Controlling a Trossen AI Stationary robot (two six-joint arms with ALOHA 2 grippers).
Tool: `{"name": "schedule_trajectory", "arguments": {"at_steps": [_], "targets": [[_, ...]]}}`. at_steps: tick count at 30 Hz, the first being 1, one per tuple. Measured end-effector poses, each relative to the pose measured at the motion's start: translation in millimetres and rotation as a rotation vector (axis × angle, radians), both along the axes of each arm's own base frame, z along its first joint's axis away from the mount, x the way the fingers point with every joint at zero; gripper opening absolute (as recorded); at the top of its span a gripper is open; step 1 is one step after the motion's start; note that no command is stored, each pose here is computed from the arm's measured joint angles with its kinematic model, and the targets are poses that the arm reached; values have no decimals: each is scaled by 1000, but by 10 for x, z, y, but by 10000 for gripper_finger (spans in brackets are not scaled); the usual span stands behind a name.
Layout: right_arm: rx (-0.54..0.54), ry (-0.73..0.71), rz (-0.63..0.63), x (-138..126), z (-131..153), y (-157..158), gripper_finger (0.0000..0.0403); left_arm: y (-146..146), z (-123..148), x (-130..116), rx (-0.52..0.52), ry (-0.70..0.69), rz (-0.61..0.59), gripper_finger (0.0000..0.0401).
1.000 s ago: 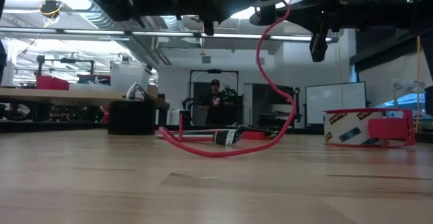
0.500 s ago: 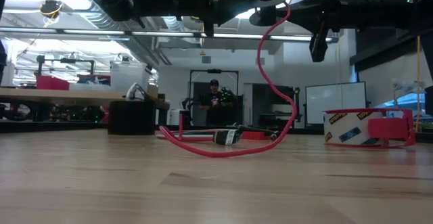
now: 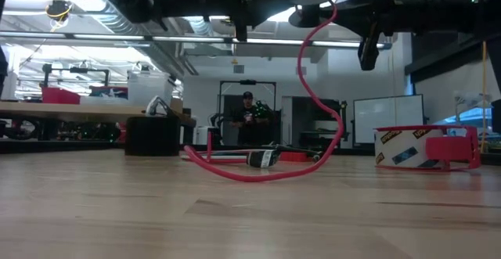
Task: Coil cords
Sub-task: Coil the red wire onto the spool
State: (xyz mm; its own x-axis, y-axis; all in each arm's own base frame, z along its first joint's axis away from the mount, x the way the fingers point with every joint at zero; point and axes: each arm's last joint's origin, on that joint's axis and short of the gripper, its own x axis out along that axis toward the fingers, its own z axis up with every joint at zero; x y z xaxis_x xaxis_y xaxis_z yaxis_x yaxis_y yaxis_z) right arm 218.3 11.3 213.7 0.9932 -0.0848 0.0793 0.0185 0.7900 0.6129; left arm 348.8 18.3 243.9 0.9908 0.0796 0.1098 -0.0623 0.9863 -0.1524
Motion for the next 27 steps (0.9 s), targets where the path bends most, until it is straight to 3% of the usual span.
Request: {"name": "schedule_trajectory", "arguments": {"at_steps": [6, 13, 18, 27], "targets": [[1, -20, 1, -2, 19, 0, 3, 60, 110, -101, -11, 58, 21, 141], [1, -24, -1, -2, 23, -1, 3, 32, 79, -233, -49, 266, 14, 141], [-3, -22, -102, -6, 23, -31, 3, -72, 25, -263, -116, 344, -12, 141], [-2, -89, -150, -18, 89, -45, 3, -282, -245, -149, -51, 435, -46, 141]]}}
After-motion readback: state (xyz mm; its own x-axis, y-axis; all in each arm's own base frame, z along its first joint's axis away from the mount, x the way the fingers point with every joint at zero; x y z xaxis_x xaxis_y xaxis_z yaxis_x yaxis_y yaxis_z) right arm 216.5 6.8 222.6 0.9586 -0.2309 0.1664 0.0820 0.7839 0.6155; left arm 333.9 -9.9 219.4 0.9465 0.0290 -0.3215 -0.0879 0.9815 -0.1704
